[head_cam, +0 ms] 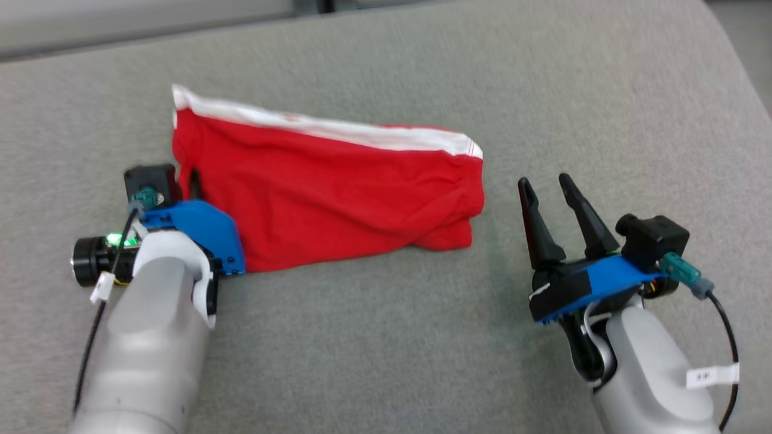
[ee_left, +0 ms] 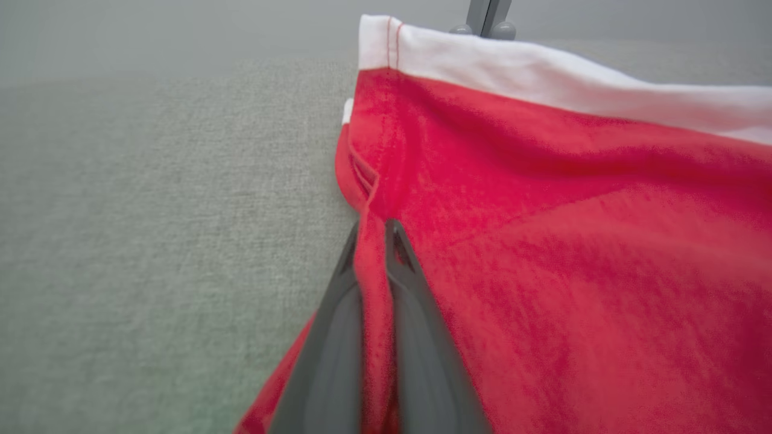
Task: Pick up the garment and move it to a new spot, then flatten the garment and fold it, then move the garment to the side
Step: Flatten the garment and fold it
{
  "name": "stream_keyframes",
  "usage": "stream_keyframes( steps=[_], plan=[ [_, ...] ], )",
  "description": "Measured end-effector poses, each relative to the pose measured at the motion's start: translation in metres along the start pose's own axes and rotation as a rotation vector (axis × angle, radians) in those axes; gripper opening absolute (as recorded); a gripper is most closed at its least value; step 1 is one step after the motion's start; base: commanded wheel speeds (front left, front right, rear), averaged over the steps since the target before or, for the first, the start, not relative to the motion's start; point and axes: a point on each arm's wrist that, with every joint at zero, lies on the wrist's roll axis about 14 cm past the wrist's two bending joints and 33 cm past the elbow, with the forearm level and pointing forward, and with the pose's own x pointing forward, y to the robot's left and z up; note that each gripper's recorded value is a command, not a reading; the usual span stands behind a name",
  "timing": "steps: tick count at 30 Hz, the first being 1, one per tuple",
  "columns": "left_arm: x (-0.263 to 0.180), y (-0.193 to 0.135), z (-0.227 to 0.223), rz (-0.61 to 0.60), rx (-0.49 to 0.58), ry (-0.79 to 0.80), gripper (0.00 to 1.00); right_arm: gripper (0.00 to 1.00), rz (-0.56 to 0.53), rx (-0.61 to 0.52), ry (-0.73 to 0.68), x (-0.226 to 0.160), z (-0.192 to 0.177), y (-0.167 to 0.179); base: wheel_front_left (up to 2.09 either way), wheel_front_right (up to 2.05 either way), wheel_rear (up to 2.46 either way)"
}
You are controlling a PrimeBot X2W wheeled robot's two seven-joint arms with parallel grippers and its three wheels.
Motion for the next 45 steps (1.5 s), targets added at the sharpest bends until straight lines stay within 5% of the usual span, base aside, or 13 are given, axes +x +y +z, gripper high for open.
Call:
stream_keyframes(
  steps=[11,12,13,24,37,38,40,45],
  plan=[
    [-0.078,0.029,-0.035,0.088,-0.098,-0.018,0.00,1.00,0.083,-0.025,0.022,-0.021,-0.005,0.035,0.00,0.00,0.00],
    [-0.081,0.032,-0.036,0.100,-0.097,-0.025,0.84,1.00,0.096,-0.030,0.028,-0.021,-0.007,0.040,0.00,0.00,0.00],
    [-0.084,0.035,-0.036,0.112,-0.106,-0.036,1.00,1.00,0.105,-0.030,0.032,-0.020,-0.009,0.043,0.00,0.00,0.00],
    [-0.108,0.037,-0.028,0.134,-0.127,-0.165,1.00,1.00,0.204,-0.078,0.052,0.022,-0.012,0.079,0.00,0.00,0.00],
    [-0.114,0.023,-0.023,0.124,-0.129,-0.200,1.00,1.00,0.169,-0.077,0.315,0.008,-0.088,0.066,0.00,0.00,0.00],
    [-0.113,0.022,-0.021,0.123,-0.129,-0.207,1.00,0.79,0.169,-0.074,0.320,0.008,-0.089,0.066,0.00,0.00,0.00],
    [-0.111,0.021,-0.019,0.121,-0.125,-0.213,1.00,0.00,0.169,-0.063,0.327,0.007,-0.092,0.067,0.00,0.00,0.00],
    [-0.108,0.019,-0.012,0.115,-0.119,-0.231,1.00,0.00,0.164,-0.029,0.323,0.007,-0.090,0.067,0.00,0.00,0.00]
  ],
)
